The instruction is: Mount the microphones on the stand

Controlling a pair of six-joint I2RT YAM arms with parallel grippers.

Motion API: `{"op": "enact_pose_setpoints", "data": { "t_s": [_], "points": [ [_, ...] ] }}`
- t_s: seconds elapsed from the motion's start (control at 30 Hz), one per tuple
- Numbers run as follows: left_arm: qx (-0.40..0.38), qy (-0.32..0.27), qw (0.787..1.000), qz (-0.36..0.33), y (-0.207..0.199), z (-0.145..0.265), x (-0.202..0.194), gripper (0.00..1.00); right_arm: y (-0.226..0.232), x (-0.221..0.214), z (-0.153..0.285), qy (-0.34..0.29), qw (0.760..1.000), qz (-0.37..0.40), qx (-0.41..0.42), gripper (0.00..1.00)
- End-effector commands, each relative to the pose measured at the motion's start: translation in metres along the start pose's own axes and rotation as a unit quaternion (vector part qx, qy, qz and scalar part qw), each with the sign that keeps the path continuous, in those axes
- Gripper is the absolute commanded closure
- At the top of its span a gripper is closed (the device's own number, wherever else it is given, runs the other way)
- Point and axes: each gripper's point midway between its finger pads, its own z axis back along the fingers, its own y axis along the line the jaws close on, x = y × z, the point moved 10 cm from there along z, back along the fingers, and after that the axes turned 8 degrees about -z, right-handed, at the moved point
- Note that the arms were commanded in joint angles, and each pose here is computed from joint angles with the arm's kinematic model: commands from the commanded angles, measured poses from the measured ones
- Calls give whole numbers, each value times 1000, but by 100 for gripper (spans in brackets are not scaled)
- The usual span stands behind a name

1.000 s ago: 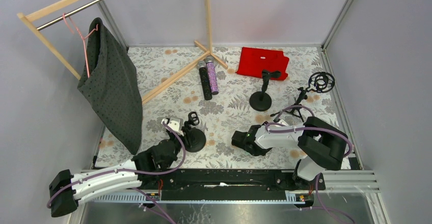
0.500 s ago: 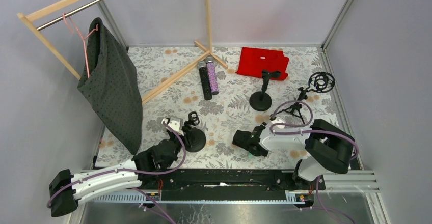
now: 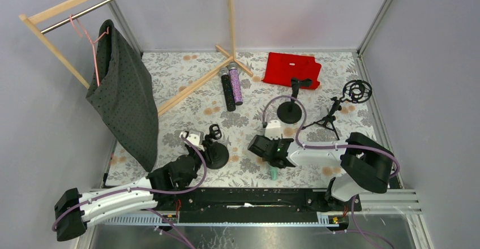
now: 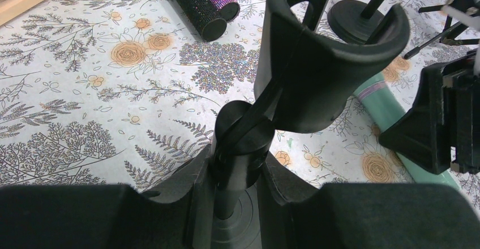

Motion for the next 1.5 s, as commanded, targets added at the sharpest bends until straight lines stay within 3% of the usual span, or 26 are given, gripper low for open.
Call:
{"op": "enact_pose_setpoints", "data": {
  "t_s": [0.0,0.2,0.33,0.5,1.07,1.47],
  "points": [
    [-17,-31,999,32,-8,-1,22,100,26,7,8,38,977,168,126,57],
    [-17,-32,999,32,-8,-2,22,100,38,6,1,95,952,270,105,51],
    [-18,-32,999,32,-8,-1,22,100,41,3,-3,122,949,262,127,34],
    [-18,-32,999,32,-8,-1,22,100,41,5,-8,144,948,242,145,27],
    [-15,-31,999,31,-8,-2,22,100,72,35,-45,168,944,227,168,27],
    [-15,-32,999,32,-8,-2,22,100,44,29,-41,186,948,214,144,33]
  ]
}}
